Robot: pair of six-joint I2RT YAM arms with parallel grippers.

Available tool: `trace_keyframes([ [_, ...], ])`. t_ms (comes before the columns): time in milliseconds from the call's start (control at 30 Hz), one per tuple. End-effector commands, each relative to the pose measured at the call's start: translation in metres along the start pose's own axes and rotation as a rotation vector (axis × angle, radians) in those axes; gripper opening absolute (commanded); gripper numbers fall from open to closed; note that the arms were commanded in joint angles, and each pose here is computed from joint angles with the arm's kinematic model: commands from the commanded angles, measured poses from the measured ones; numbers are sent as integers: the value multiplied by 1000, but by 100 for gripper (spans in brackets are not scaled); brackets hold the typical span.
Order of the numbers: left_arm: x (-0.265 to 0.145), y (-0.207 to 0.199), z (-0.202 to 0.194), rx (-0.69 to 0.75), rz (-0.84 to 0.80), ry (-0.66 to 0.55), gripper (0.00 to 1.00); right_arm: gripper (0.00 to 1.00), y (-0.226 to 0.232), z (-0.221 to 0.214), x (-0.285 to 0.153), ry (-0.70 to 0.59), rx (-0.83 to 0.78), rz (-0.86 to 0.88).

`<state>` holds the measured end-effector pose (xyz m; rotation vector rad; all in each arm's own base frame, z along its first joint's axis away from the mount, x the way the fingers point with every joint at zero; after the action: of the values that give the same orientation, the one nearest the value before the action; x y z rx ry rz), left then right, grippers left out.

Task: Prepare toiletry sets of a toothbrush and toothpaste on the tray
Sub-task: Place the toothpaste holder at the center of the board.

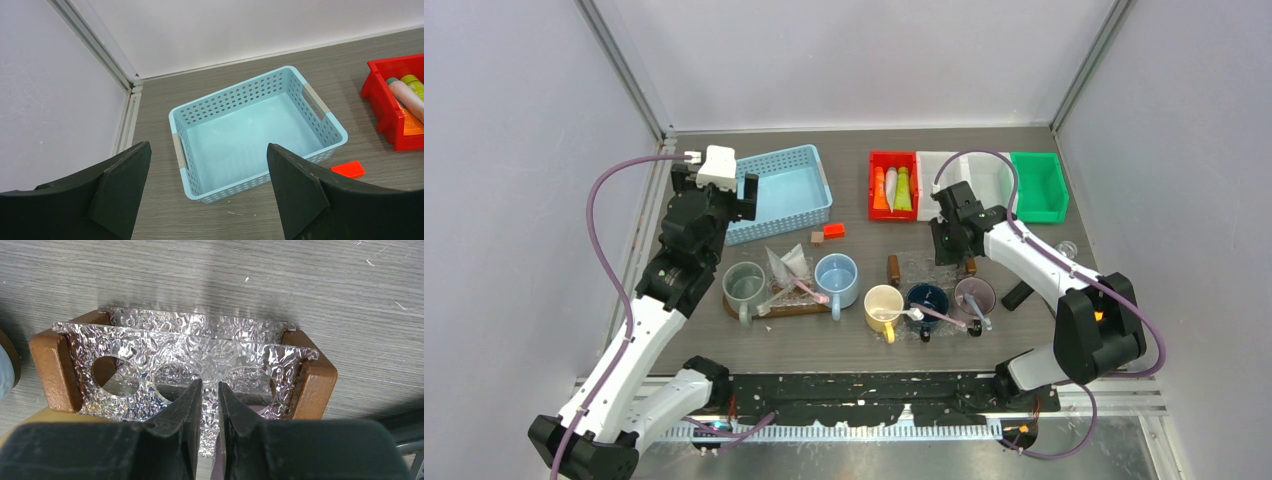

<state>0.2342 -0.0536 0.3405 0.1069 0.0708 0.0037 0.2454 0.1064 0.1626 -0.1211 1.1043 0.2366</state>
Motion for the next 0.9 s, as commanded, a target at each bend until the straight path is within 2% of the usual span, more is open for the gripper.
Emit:
trace_keyframes([
  [0, 1, 0, 8, -18, -3, -56, 89, 26, 1, 4, -12, 0, -15, 3],
  [100, 2, 0, 8, -19, -2, -53, 89, 38, 2, 9, -19, -27, -5, 10],
  [167, 2, 0, 8, -19, -1, -52, 89, 42, 2, 16, -29, -70, 1, 8],
  [333, 2, -1, 8, -24, -5, -52, 89, 47, 2, 47, -60, -257, 18, -4],
  [467, 2, -1, 8, -25, -6, -52, 89, 50, 10, 70, -69, -419, -22, -46],
  [533, 2, -1, 8, -27, -9, -52, 89, 51, 18, 85, -67, -531, -50, -75],
  [667, 1, -1, 8, -29, -10, -55, 89, 53, 37, 103, -53, -667, -124, -123],
  [833, 0, 0, 9, -29, -11, -59, 89, 54, 60, 126, -23, -758, -177, -145],
  [867, 0, 0, 9, -30, -10, -60, 89, 54, 63, 127, -11, -742, -185, -150],
])
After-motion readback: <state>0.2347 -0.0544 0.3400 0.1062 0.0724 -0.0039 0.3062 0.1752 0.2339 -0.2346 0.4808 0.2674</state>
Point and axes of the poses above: each gripper's point midway between its finger pads, its own x axis out along the fingers, its own y axis along the line the jaws close on, z = x × y, the point moved 9 cm from there along -x, back along the fingers, and after that the axes turned 6 degrees about -x, right-handed, at the moved point
